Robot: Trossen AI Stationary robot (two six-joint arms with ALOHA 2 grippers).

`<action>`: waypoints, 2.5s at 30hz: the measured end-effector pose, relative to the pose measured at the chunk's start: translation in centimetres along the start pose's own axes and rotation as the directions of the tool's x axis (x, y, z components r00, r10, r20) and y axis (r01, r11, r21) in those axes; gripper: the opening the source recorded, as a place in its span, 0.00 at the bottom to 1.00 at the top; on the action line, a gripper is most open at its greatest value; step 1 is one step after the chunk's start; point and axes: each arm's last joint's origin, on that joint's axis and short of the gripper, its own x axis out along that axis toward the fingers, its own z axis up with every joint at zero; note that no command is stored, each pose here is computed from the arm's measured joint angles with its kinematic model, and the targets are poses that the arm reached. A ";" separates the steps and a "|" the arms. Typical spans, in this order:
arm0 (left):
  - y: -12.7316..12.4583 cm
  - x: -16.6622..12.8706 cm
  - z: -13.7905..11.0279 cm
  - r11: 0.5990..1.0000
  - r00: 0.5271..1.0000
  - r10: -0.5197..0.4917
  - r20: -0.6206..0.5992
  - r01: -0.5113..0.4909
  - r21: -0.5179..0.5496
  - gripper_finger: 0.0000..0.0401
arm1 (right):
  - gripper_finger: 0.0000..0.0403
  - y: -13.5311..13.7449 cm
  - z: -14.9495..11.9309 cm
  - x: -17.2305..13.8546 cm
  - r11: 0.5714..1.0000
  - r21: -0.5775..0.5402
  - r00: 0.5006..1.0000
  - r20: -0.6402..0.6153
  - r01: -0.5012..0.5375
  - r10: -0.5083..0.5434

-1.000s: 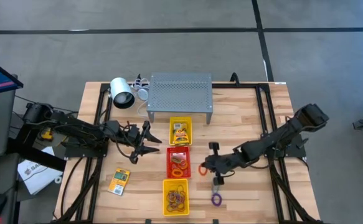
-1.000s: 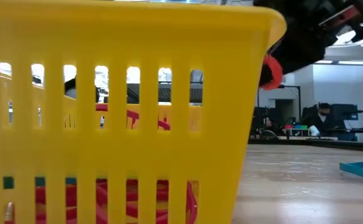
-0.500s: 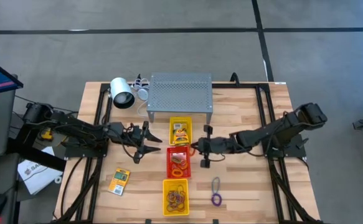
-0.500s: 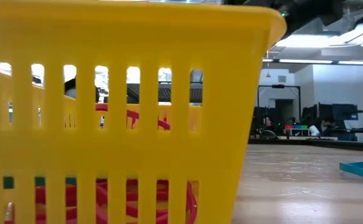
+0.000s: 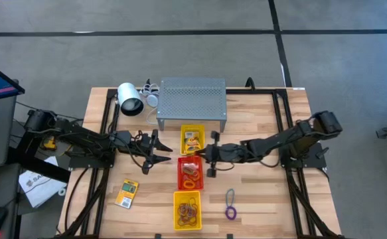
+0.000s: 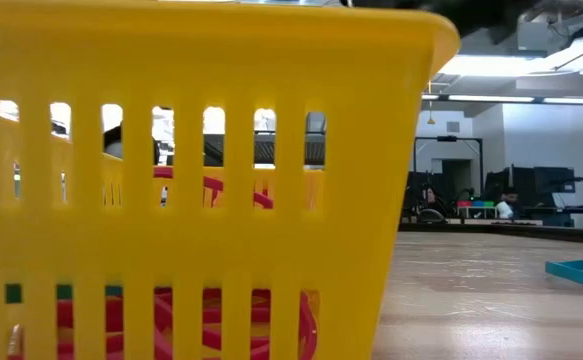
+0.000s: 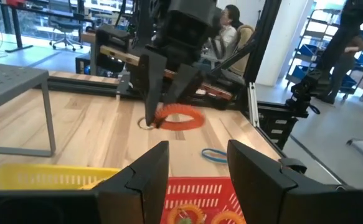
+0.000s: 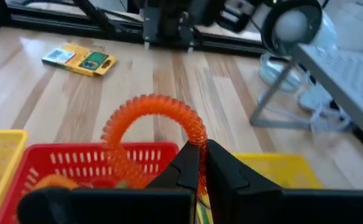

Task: Pick & Place Office Desk Supplies
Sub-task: Put the orange spring rubber band into the red bin

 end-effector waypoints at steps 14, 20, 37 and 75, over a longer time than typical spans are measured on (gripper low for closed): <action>-0.5 0.0 -0.1 0.999 1.000 -0.024 -0.004 0.024 -0.034 0.40 | 0.03 1.5 3.5 3.6 0.994 -0.109 0.999 -0.037 0.006 -0.010; -0.7 0.0 0.2 0.999 0.999 -0.039 0.028 0.040 -0.034 0.40 | 0.03 1.5 3.6 3.5 0.995 -0.094 0.999 -0.032 0.023 -0.026; -0.7 0.0 0.6 0.983 0.997 -0.043 0.069 0.054 -0.175 0.40 | 0.03 1.2 3.6 3.6 0.980 -0.133 0.988 -0.032 0.147 -0.152; 1.3 2.9 0.3 0.940 0.992 0.130 0.002 -0.123 -0.320 0.52 | 0.03 1.0 6.2 6.3 0.894 -0.393 0.905 -0.263 0.215 -0.333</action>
